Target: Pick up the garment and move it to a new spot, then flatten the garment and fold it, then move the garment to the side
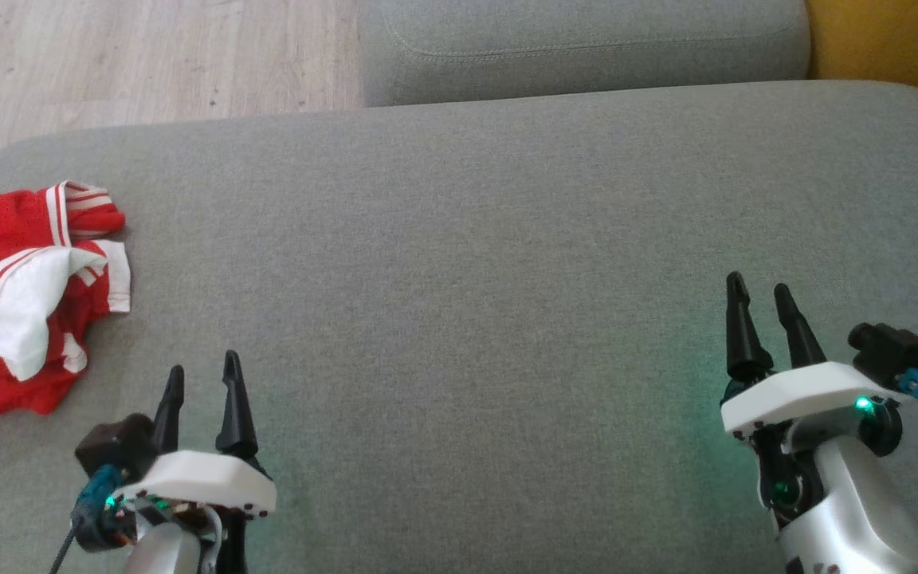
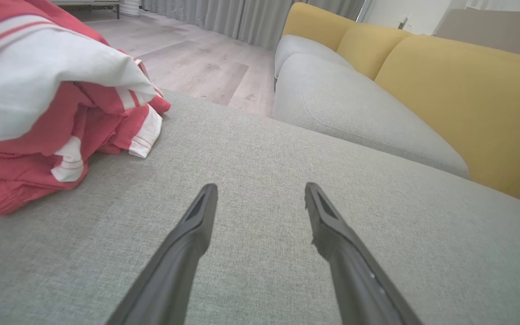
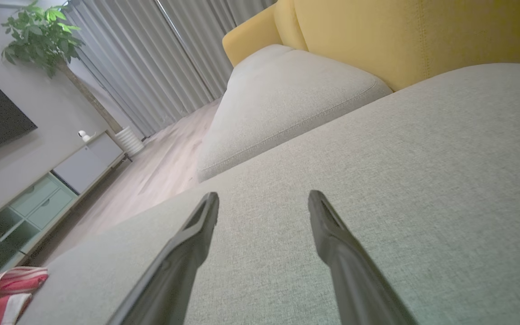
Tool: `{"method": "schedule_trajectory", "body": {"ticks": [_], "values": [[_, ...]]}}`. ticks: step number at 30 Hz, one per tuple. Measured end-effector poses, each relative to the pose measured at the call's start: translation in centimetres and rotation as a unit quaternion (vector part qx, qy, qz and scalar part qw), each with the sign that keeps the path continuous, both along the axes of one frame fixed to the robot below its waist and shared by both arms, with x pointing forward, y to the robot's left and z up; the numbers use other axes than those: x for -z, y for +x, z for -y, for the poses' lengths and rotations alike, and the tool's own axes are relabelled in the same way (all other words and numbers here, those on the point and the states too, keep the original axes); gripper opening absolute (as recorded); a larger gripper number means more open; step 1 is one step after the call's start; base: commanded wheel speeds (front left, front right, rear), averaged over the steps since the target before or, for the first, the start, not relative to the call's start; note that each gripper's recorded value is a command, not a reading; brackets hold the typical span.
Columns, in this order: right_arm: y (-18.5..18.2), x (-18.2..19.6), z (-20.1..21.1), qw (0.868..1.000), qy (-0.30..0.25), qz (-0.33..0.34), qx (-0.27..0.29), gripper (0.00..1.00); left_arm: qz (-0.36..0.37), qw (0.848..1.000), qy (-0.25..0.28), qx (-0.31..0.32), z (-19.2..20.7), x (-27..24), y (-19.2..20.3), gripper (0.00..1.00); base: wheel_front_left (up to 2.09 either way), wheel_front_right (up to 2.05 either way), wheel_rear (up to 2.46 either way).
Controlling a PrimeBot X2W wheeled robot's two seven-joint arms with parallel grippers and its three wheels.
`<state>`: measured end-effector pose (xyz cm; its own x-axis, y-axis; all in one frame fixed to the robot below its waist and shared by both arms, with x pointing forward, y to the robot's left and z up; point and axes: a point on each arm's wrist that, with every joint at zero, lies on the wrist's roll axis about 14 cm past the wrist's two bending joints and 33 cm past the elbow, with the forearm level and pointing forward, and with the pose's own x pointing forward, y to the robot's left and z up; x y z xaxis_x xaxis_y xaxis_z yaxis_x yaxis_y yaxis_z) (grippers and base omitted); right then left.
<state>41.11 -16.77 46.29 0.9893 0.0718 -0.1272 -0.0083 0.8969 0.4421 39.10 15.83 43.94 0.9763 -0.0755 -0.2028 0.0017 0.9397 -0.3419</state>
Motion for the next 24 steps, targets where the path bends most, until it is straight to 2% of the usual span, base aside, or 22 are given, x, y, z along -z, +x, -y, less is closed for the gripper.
{"method": "schedule_trajectory", "body": {"ticks": [11,24], "values": [[0.27,0.58,-0.59,0.997,-0.073,0.000,-0.024,1.00,0.010,0.997,0.072,0.021,0.35,0.13,0.26,1.00,0.00,0.00,0.00],[0.32,1.08,-0.87,0.988,-0.149,0.007,-0.046,1.00,0.017,0.989,0.147,0.025,0.00,0.59,0.17,1.00,0.00,0.00,0.00]]}}
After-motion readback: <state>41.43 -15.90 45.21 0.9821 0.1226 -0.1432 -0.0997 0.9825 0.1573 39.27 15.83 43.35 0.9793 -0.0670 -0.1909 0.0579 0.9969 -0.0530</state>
